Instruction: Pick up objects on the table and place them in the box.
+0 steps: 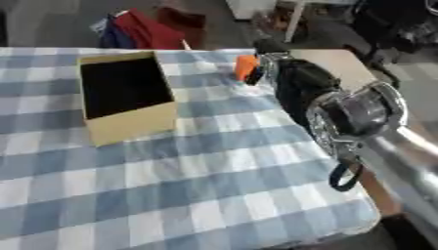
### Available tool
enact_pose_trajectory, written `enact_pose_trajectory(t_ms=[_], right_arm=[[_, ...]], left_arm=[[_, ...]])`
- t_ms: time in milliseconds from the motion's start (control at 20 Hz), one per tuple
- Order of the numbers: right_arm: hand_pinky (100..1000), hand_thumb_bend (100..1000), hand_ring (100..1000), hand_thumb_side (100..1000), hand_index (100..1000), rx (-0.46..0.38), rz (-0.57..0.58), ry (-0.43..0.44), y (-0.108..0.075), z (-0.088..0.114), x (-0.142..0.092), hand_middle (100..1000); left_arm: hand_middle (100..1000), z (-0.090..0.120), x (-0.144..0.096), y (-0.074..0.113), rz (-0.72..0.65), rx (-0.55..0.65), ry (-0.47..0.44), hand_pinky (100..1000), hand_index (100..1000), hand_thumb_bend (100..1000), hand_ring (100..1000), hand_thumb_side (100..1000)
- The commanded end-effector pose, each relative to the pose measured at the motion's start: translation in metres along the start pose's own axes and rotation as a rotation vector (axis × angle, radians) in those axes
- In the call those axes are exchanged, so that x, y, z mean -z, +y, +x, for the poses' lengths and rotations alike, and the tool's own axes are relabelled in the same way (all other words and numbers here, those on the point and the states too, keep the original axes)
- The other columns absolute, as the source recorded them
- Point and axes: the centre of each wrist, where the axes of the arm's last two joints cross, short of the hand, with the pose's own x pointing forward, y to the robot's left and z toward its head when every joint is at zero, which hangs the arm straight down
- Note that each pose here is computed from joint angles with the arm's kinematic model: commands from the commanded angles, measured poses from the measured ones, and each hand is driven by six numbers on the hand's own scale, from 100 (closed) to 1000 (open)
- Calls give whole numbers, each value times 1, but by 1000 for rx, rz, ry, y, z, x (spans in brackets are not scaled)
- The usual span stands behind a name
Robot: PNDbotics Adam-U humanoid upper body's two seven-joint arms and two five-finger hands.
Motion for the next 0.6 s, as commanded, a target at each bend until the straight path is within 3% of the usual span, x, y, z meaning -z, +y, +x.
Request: enact_pose_trajectory(t_ms=[50, 600], right_arm=[[818, 334, 886, 278, 997, 17, -53, 14, -17, -9, 1, 920], [812, 305, 879, 308, 993, 17, -94, 5, -16, -8, 1, 915]], left_arm=[[607, 5, 4, 2, 11, 7, -29, 810, 771, 100, 644, 578], [603, 6, 6, 0, 13, 6, -34, 810, 770, 100, 640, 578]])
